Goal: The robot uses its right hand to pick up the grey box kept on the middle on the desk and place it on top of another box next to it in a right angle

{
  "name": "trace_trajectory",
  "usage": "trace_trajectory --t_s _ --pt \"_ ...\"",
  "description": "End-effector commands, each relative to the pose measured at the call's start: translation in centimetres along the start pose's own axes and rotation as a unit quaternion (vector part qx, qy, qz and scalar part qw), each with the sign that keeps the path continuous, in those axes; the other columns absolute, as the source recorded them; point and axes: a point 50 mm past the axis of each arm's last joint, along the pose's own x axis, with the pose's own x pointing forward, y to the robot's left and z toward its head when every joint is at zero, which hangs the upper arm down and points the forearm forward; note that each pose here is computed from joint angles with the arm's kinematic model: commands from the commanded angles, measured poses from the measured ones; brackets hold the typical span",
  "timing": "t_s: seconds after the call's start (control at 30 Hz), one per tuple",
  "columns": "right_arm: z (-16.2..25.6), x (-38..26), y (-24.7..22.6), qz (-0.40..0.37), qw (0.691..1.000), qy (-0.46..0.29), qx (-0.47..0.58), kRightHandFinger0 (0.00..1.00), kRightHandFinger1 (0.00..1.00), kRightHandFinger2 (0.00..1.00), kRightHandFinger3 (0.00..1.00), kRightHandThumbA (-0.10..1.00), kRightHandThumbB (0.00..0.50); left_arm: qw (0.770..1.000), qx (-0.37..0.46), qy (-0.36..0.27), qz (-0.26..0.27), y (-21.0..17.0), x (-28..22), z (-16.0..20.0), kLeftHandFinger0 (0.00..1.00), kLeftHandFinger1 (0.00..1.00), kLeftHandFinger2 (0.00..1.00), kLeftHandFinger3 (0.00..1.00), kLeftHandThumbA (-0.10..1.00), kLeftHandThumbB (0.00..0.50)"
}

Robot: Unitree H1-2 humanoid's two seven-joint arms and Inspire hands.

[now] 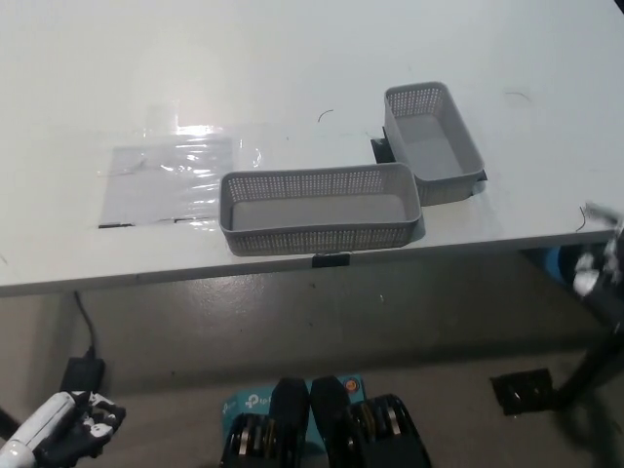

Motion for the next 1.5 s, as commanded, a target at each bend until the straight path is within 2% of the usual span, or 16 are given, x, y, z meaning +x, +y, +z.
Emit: trace_trajectory --t_s 0.0,0.07,0.17,0.23,0.27,0.3,0.33,0.37,0.43,0.47,0.53,0.57,0.8,1.03,1.2,1.47 --pt "4.1 2.6 -1.9 0.015 0.999 -0.049 -0.008 0.07 0.16 0.4 0.74 0.07 0.248 1.0 0.023 -0.011 0.004 1.6 0.0 1.3 0.17 0.12 0.21 0.53 0.58 0.13" --pt "6.0 4.1 -2.1 0.025 0.997 -0.075 -0.023 0.06 0.17 0.42 0.72 0.1 0.246 1.0 0.025 -0.005 0.004 1.7 0.1 1.3 0.2 0.15 0.24 0.53 0.58 0.128" --pt "7.9 5.9 -1.8 0.055 0.994 -0.089 -0.038 0.05 0.14 0.37 0.75 0.07 0.287 1.0 0.025 -0.013 0.006 1.7 0.2 1.3 0.15 0.12 0.21 0.51 0.56 0.132" --pt "8.3 6.9 -1.7 0.092 0.989 -0.087 -0.071 0.32 0.41 0.59 0.9 0.16 0.292 1.0 0.02 -0.013 0.004 1.7 0.2 1.3 0.14 0.11 0.2 0.51 0.56 0.143" --pt "8.7 7.6 -1.7 0.116 0.984 -0.081 -0.107 0.61 0.68 0.76 0.99 0.23 0.299 1.0 0.019 -0.012 0.003 1.7 0.2 1.3 0.13 0.1 0.19 0.51 0.57 0.139" --pt "8.9 8.0 -1.7 0.13 0.979 -0.081 -0.132 0.74 0.78 0.83 1.0 0.25 0.295 1.0 0.017 -0.012 0.002 1.7 0.2 1.3 0.13 0.1 0.19 0.51 0.57 0.14" --pt "9.3 9.0 -1.7 0.137 0.976 -0.087 -0.147 0.95 0.96 0.91 1.0 0.29 0.322 1.0 0.02 -0.011 0.003 1.9 0.2 1.3 0.14 0.11 0.19 0.52 0.57 0.142" --pt "9.5 10.1 -1.7 0.144 0.973 -0.09 -0.158 0.98 0.97 0.92 1.0 0.27 0.326 1.0 0.025 -0.01 0.003 2.0 0.2 1.3 0.15 0.11 0.2 0.53 0.58 0.143" --pt "9.6 12.1 -1.5 0.156 0.968 -0.087 -0.176 0.96 0.93 0.91 1.0 0.22 0.331 1.0 0.026 -0.01 0.004 1.9 0.1 1.5 0.15 0.12 0.2 0.54 0.58 0.134" --pt "9.3 12.6 -1.2 0.166 0.966 -0.082 -0.179 0.87 0.87 0.91 1.0 0.2 0.33 1.0 0.03 -0.007 0.002 1.9 -0.1 1.2 0.16 0.13 0.22 0.55 0.58 0.132" --pt "9.4 13.1 -0.9 0.177 0.96 -0.083 -0.2 0.83 0.89 0.94 1.0 0.23 0.327 1.0 0.026 -0.007 0.002 1.7 -0.1 1.1 0.14 0.11 0.2 0.53 0.57 0.141" --pt "9.3 13.8 0.1 0.205 0.947 -0.068 -0.236 1.0 1.0 1.0 1.0 0.28 0.342 1.0 0.027 -0.008 0.0 1.7 0.0 1.0 0.14 0.11 0.2 0.53 0.57 0.137" --pt "10.8 15.5 2.3 0.264 0.91 -0.049 -0.316 1.0 1.0 1.0 1.0 0.3 0.305 0.999 0.033 -0.006 -0.001 2.0 0.1 1.2 0.15 0.11 0.21 0.54 0.57 0.134" --pt "11.5 16.9 4.6 0.262 0.881 -0.068 -0.387 1.0 1.0 1.0 1.0 0.38 0.38 0.999 0.037 -0.004 0.001 2.2 0.2 1.6 0.14 0.11 0.2 0.55 0.57 0.13" --pt "11.2 16.7 6.0 0.279 0.879 -0.063 -0.381 1.0 1.0 1.0 1.0 0.39 0.378 0.999 0.038 -0.008 0.001 2.5 0.5 1.9 0.15 0.12 0.22 0.52 0.58 0.142" --pt "6.6 15.8 8.3 0.326 0.857 -0.033 -0.397 1.0 1.0 1.0 1.0 0.3 0.357 0.999 0.052 -0.014 0.0 3.4 0.5 2.8 0.18 0.14 0.24 0.57 0.62 0.135"
